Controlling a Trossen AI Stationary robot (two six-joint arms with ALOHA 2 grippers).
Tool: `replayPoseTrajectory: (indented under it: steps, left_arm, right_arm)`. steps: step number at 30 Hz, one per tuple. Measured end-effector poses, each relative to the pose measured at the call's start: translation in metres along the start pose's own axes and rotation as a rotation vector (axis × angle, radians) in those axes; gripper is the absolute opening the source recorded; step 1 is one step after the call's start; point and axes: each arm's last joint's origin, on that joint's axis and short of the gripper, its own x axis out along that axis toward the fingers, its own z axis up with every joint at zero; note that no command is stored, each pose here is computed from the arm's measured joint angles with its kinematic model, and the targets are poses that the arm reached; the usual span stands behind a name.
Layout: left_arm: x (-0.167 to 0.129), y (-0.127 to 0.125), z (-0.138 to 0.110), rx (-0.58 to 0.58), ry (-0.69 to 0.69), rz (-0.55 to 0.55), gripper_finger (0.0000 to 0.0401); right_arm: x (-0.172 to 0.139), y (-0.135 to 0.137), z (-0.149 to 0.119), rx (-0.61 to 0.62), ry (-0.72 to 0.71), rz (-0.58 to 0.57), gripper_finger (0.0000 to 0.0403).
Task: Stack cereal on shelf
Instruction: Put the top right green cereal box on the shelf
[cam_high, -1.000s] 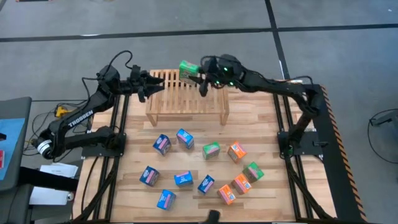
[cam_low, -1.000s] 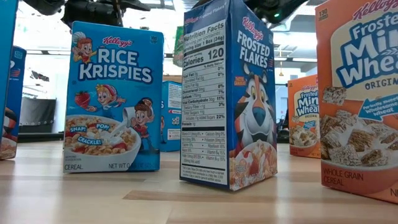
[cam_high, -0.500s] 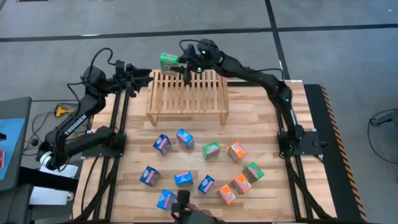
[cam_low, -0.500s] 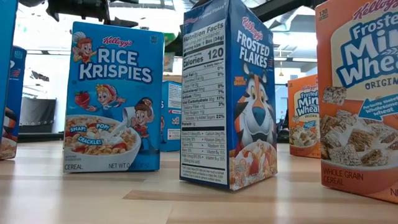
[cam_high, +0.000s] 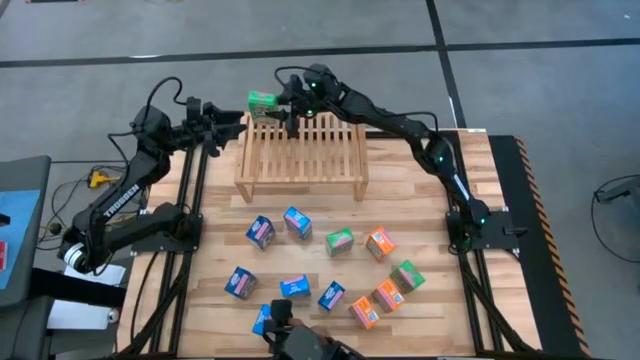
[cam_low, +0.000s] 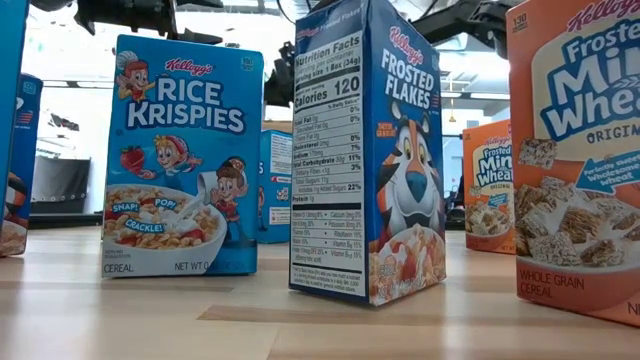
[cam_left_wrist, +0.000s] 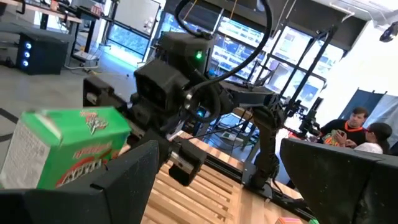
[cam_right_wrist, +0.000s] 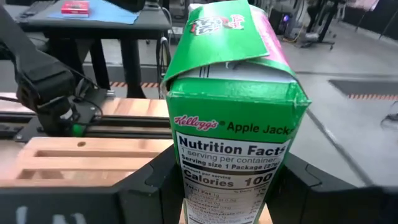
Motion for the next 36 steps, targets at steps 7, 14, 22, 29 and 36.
replayPoseTrajectory:
  steps: [7, 14, 22, 29, 36]
  left_arm:
    - [0.0, 0.001, -0.002, -0.013, 0.014, 0.009, 0.0325]
    - [0.0, 0.001, -0.003, -0.006, 0.021, 0.014, 0.0325]
    - [0.0, 0.002, -0.003, 0.007, 0.021, 0.019, 0.0325]
    - [0.0, 0.002, -0.003, 0.007, 0.02, 0.021, 0.0325]
    - [0.0, 0.002, -0.003, 0.008, 0.02, 0.021, 0.0325]
  right_arm:
    - [0.0, -0.003, -0.004, -0.021, 0.015, -0.002, 0.0196]
    - [0.014, -0.003, -0.027, 0.049, 0.034, 0.036, 0.0196]
    - [0.016, -0.005, -0.027, 0.031, 0.006, 0.02, 0.0196]
    - [0.014, -0.007, -0.029, 0.075, 0.018, 0.041, 0.0196]
    - [0.014, -0.007, -0.029, 0.077, 0.022, 0.046, 0.0196]
